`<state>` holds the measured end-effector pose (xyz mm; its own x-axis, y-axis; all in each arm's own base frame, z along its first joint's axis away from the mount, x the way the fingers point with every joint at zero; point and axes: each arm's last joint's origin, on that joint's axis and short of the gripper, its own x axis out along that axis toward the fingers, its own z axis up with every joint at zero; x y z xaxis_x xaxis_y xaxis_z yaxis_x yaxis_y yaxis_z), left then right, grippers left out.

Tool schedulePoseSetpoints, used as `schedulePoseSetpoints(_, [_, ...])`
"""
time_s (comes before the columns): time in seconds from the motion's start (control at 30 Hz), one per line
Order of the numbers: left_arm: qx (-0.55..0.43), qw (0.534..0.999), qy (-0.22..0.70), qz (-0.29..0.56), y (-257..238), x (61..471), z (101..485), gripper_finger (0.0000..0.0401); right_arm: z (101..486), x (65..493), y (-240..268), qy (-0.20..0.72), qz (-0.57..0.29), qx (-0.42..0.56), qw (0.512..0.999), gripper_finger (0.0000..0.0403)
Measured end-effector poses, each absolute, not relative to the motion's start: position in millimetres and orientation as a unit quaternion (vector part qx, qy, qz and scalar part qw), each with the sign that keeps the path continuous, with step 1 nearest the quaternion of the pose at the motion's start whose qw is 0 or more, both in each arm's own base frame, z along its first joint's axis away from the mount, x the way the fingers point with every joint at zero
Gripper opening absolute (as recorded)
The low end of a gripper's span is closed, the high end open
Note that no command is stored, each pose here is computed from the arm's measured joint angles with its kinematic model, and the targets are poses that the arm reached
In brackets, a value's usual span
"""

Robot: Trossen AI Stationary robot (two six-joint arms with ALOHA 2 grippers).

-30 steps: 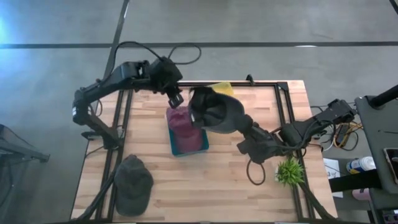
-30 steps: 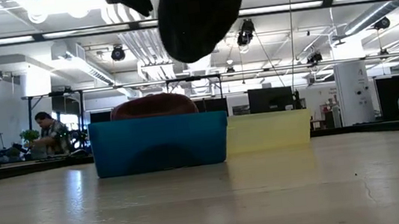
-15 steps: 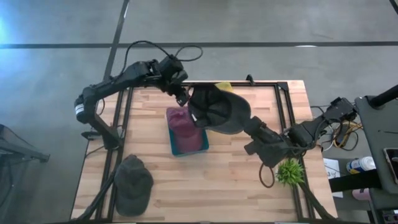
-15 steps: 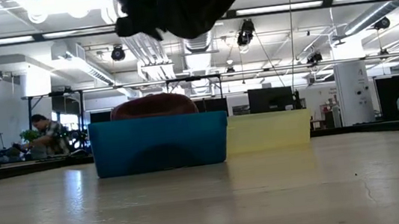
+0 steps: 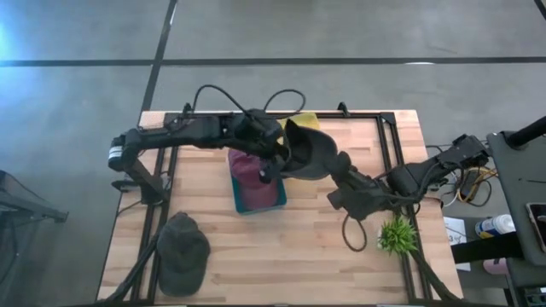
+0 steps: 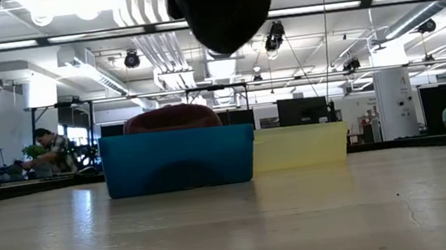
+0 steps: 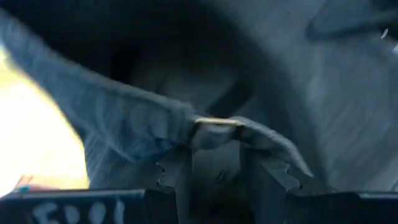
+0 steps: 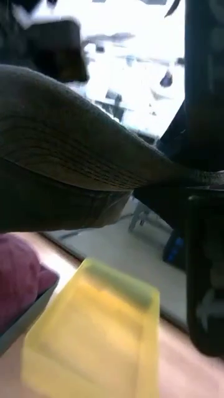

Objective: Pick & Place hat
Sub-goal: Put the right black cap into the yellow bin

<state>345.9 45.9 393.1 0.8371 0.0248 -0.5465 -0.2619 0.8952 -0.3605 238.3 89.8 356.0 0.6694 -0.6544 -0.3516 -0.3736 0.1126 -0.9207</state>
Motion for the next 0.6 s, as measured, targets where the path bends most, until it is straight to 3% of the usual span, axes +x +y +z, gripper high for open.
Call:
schedulePoseSetpoints(0.3, [-0.218, 0.929, 0.283, 0.093, 47, 373, 369, 0.0126, 345, 266, 88, 0.386, -0.126, -0.627, 0.665, 0.0013])
schedulePoseSetpoints(0.6, [-0.151, 0.937, 0.288, 0.128, 49, 375, 366, 0.0126, 341, 272, 92, 0.387, -0.125, -0.643, 0.649, 0.0013])
